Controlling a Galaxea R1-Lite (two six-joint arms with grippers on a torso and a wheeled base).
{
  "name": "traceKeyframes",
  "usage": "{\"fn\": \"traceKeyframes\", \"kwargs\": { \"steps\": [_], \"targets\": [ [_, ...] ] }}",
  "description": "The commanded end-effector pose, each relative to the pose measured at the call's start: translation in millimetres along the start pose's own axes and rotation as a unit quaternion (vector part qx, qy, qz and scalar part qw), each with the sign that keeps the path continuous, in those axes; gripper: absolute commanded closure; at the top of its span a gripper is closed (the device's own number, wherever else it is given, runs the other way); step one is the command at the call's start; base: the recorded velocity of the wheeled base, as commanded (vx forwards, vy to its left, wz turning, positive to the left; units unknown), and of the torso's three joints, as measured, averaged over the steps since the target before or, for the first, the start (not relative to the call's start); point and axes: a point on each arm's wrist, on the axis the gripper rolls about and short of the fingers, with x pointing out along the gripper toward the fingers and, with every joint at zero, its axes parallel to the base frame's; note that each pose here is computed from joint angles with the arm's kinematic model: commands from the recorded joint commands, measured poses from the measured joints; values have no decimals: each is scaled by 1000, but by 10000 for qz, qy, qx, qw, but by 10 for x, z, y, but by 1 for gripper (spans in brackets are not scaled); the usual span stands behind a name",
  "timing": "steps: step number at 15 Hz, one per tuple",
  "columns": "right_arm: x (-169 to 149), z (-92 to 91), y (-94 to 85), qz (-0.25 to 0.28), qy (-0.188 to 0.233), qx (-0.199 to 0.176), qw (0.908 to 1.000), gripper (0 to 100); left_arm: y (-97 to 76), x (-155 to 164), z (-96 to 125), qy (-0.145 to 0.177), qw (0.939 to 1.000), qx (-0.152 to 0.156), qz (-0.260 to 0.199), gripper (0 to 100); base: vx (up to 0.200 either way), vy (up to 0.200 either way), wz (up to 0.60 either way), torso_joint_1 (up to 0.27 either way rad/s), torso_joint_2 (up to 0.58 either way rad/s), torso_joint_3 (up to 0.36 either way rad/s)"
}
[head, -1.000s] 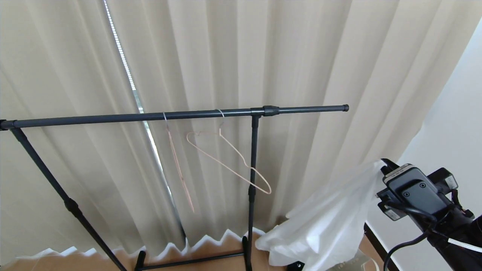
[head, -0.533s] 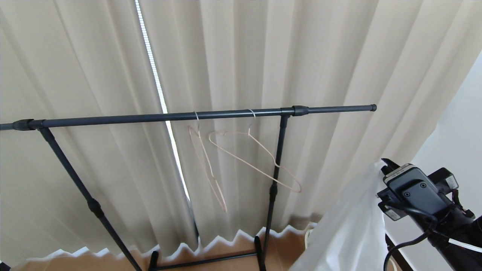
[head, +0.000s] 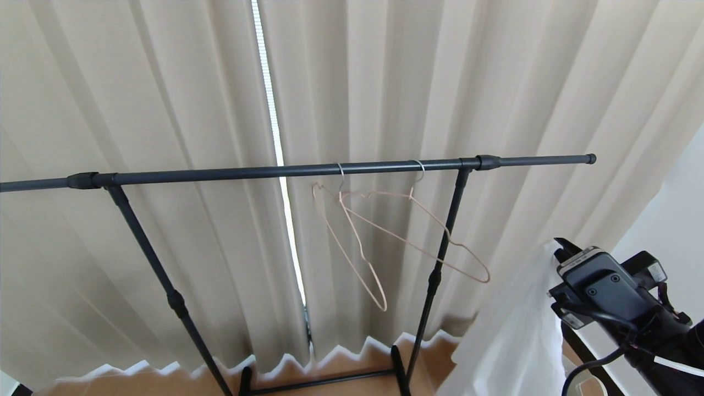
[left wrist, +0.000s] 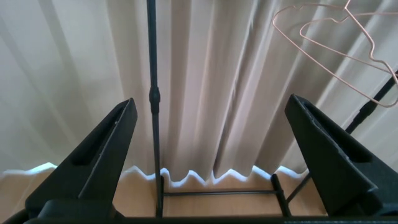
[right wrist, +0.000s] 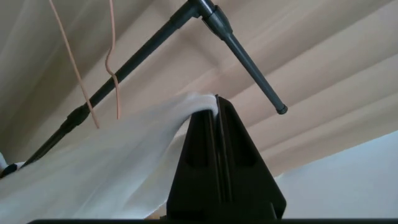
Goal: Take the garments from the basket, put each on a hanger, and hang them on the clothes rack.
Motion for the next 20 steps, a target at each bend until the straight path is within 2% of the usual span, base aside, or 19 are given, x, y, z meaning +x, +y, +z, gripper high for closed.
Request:
{"fn": "traceKeyframes", "kwargs": {
  "steps": [1, 5, 17, 20],
  "targets": [
    [-13, 2, -12, -19, -9, 13, 10000, 100, 0, 0, -2, 3, 10000, 1, 8, 0, 0, 0, 0, 0, 0, 0],
    [8, 18, -31, -81, -13, -25, 10000, 100, 0, -1, 2, -5, 10000, 1, 7, 0, 0, 0, 0, 0, 0, 0],
    [5, 15, -29, -76, -19, -72, 9999, 100, 0, -1, 2, -6, 10000, 1, 15, 0, 0, 0, 0, 77, -166, -81],
    [7, 6, -29, -82, 7, -79, 9999, 100, 0, 0, -2, 3, 10000, 1, 8, 0, 0, 0, 600, -2, -1, 6]
  ]
}}
